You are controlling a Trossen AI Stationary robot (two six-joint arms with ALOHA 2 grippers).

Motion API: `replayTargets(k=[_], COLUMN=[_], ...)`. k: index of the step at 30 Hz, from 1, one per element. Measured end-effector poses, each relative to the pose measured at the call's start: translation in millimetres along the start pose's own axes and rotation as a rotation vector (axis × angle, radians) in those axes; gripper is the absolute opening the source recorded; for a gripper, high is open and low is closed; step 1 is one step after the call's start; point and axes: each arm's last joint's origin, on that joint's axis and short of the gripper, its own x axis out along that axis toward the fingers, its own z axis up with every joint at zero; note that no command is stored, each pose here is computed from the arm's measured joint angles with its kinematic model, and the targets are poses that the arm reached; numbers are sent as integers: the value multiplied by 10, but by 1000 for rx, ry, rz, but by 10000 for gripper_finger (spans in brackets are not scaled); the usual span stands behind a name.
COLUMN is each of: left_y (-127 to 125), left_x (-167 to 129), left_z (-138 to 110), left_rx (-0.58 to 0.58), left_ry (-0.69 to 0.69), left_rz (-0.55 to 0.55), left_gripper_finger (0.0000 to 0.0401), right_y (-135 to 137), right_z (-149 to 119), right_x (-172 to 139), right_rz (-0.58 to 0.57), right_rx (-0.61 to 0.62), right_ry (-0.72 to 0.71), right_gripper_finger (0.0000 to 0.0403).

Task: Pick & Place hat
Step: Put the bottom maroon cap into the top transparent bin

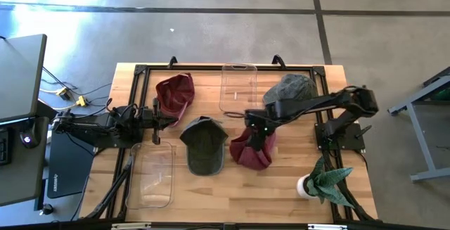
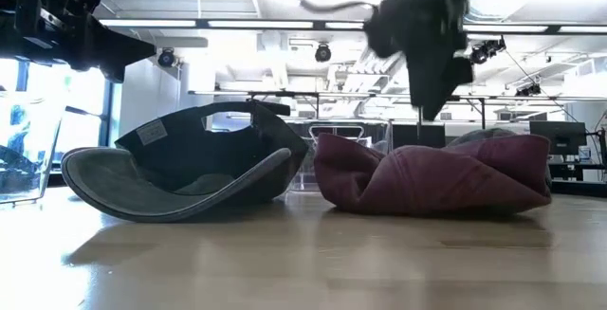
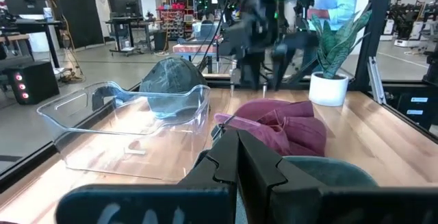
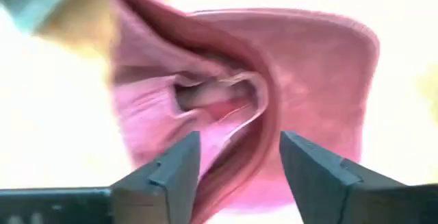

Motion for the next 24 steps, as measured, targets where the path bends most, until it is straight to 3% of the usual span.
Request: replayTargets(k=[2,5,10,12,16,18,24], left_y=[0,0,0,0,0,0,0], left_x=[0,0,0,0,0,0,0], left_z=[0,0,0,-1,-1,-1,-1], left_rx=[0,1,5,6,8,7,5], left_ry=[0,0,0,1,1,1,1], left_rz=[0,0,0,1,1,1,0], left_gripper_finger=[1,1,1,1,1,1,1], right_y=[102,300,392,334,181,129,181], right_z=[-54,-141,-188,-233,-404,-475,-487], right_x=[-66,-22,400,552,768,769,492], right_rz=[96,174,94,16,-245,-338,-253], right_rx=[4,-42,31,81,210,218,140], right_ry=[2,-6,105,207,398,450,398], right_gripper_finger=[204,167,39,11,28,28,6])
